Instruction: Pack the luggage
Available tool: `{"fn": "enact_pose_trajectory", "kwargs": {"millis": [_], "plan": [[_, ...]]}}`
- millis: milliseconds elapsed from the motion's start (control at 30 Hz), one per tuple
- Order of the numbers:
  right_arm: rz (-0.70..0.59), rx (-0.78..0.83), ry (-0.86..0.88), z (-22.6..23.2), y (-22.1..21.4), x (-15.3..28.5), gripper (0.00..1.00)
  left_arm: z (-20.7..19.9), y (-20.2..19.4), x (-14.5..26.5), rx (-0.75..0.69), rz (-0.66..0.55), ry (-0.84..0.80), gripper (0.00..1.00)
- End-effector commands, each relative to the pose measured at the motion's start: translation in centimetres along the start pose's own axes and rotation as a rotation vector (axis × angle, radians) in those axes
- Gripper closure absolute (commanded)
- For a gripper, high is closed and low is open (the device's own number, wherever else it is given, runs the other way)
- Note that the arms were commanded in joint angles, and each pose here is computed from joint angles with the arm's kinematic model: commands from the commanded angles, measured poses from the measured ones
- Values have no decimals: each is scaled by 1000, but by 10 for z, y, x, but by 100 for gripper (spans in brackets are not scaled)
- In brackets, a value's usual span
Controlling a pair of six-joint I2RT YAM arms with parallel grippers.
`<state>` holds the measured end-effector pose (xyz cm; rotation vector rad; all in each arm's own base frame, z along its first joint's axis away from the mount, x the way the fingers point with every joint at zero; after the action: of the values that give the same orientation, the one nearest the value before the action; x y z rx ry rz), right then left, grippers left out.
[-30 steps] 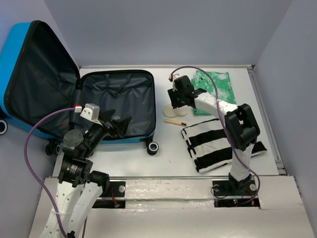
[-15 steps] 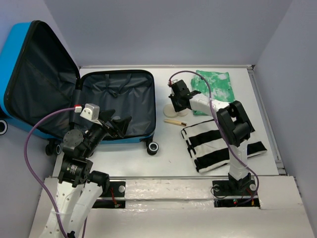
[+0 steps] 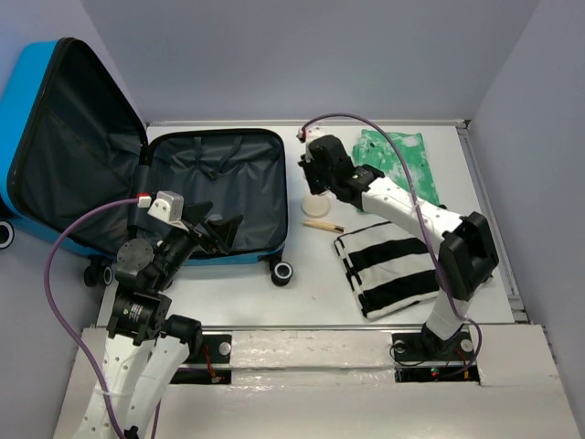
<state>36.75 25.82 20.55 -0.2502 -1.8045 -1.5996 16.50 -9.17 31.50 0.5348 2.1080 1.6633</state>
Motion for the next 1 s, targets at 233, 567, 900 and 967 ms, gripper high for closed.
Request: {"fn": "enact_pose_trajectory", "kwargs": {"millis": [233, 567, 900, 967], "plan": [[-254, 35, 494, 146, 74, 44, 20, 1, 7, 1, -20, -47, 6, 1], [-97, -227, 127, 7, -3, 7, 40, -3, 8, 3, -19, -53, -16, 1], [101, -340, 8, -43, -72, -63, 38, -4, 7, 2, -18, -51, -25, 1], [109, -341, 43, -38, -75, -75, 39, -4, 7, 2, -17, -51, -24, 1]]}}
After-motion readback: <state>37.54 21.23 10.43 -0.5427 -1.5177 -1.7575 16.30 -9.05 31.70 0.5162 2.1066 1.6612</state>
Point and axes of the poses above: each gripper's point midway between its finger pads, its own x axis back along the fingers, its own z axis along the line the jaws close on, y = z × x, the point moved 6 cm from there along x, back along the fingers, and after that the axes turned 4 degrees about -x, right-handed, at the moved point
